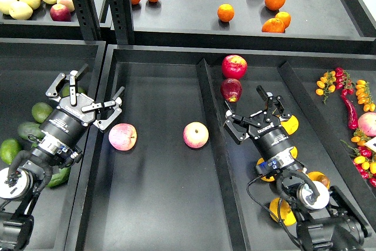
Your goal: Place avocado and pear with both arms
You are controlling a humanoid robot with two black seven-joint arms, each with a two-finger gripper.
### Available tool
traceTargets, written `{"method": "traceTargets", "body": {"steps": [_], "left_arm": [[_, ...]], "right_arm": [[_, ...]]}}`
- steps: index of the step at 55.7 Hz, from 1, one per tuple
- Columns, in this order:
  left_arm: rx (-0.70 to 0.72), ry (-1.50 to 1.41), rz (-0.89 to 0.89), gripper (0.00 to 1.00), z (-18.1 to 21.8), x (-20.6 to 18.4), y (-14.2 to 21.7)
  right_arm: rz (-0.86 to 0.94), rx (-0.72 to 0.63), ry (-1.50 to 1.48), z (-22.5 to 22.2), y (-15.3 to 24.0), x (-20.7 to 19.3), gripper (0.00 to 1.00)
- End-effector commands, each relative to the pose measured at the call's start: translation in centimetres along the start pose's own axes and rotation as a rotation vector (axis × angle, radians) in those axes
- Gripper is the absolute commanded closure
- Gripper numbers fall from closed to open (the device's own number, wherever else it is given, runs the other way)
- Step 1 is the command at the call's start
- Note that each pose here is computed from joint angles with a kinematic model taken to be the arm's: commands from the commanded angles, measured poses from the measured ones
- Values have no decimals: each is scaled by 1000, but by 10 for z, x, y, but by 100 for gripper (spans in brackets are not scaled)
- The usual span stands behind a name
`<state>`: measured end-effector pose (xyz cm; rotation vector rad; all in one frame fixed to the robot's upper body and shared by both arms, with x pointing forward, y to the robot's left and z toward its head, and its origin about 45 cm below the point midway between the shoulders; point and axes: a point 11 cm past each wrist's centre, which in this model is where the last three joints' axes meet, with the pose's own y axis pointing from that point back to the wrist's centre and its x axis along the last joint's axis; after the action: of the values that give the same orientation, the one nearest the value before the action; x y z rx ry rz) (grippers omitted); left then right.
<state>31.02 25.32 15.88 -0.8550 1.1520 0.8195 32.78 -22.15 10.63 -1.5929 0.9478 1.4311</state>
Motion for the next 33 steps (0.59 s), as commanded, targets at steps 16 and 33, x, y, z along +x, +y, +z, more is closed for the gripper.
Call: {"method": "traceTargets", "body": {"steps": [16, 33], "left_arm": [[7, 7, 3, 1, -11, -4, 21], [3, 16, 25, 1, -15, 1, 32]], "right_arm": [[-70, 90, -14, -10, 25, -20, 0], [-50, 123, -21, -11, 39, -14, 0]]}}
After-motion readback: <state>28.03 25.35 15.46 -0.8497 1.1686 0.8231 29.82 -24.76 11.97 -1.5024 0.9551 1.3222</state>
